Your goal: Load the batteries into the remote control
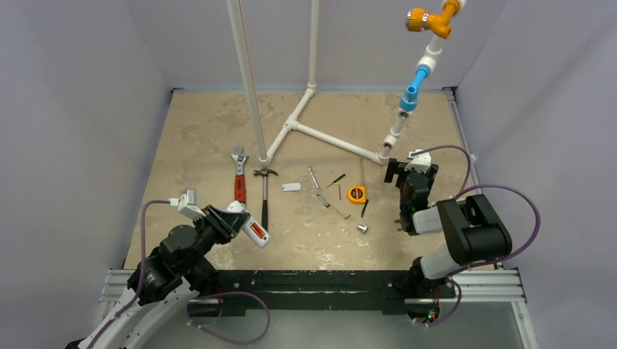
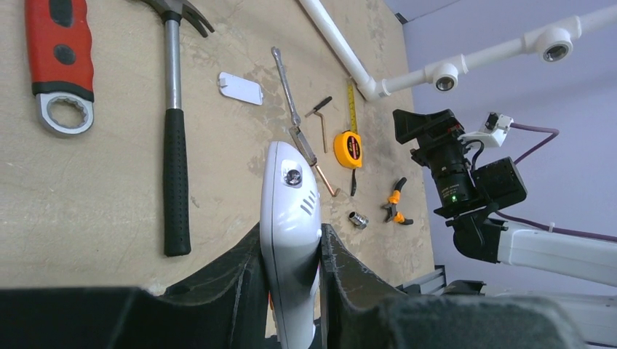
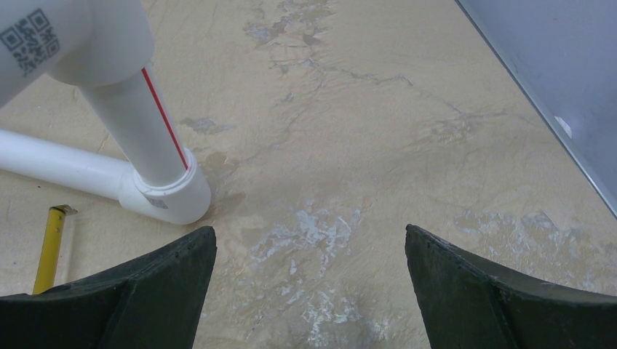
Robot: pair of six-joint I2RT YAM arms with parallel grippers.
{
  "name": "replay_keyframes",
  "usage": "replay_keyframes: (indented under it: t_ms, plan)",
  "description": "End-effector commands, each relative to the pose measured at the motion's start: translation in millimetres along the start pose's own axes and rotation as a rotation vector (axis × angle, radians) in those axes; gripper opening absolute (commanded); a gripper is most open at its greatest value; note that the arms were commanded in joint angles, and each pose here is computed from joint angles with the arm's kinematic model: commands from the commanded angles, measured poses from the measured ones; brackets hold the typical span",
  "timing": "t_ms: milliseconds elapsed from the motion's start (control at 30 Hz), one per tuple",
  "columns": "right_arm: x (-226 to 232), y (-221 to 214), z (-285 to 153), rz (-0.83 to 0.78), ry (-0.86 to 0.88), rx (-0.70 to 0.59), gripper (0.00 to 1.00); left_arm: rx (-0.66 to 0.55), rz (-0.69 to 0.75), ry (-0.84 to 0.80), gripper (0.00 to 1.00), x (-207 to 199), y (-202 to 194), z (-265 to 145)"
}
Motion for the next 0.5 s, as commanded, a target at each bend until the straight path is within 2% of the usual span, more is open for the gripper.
replay_keyframes:
  t_ms: [0,467]
  plan:
    - [1.1,15.6,5.4,0.029,-0.017,-0.055,0.99,-0.211,-0.112,-0.205,0.00,-22.2,40.1,-40.1]
    - [1.2,15.7,5.4,0.029,-0.017,-0.055,0.99,-0.216,-0.107,-0.233,0.00,-28.1,43.6,-44.5]
Point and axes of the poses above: each gripper's point midway between its finger pads, its own z axis out along the fingers, its own x axis along the line the jaws close on, y = z × x, the point moved 1 cm from there along -z, back along the fingers, and after that the axes turned 15 degrees about z, right-handed, at the moved point
